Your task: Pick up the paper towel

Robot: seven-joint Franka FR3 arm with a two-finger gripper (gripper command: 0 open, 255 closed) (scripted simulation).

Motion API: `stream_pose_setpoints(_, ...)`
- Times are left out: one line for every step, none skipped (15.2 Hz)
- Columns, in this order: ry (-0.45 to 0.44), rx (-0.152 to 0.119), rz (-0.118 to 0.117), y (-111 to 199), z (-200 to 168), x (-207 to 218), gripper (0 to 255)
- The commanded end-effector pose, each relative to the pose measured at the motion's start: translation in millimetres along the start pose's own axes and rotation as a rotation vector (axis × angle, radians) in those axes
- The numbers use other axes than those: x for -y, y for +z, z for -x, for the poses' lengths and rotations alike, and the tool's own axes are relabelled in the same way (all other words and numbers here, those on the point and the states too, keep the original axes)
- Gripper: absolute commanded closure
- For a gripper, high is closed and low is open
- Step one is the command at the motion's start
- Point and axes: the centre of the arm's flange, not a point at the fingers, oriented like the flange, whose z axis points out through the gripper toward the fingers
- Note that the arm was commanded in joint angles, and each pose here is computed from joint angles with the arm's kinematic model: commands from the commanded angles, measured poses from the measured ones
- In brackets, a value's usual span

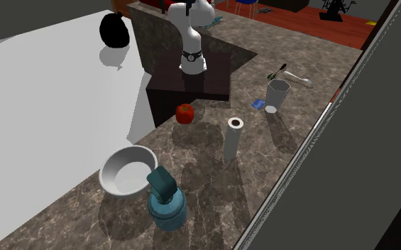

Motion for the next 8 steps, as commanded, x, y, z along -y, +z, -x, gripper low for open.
stream_pose_setpoints(0.000,0.000,0.000,0.0,0.0,0.0,0)
stream_pose_setpoints(0.002,-0.005,-0.003,8.8,-5.1,7.4,0)
stream_pose_setpoints(0.004,-0.010,-0.006,17.6,-10.2,14.9,0)
stream_pose_setpoints(0.006,-0.014,-0.009,26.4,-15.4,22.3,0)
stream_pose_setpoints(0.008,-0.019,-0.012,35.1,-20.6,29.8,0)
stream_pose_setpoints(0.010,-0.024,-0.015,43.7,-25.9,37.3,0)
stream_pose_setpoints(0.012,-0.029,-0.019,52.4,-31.2,44.8,0)
stream_pose_setpoints(0.015,-0.034,-0.022,60.9,-36.6,52.3,0)
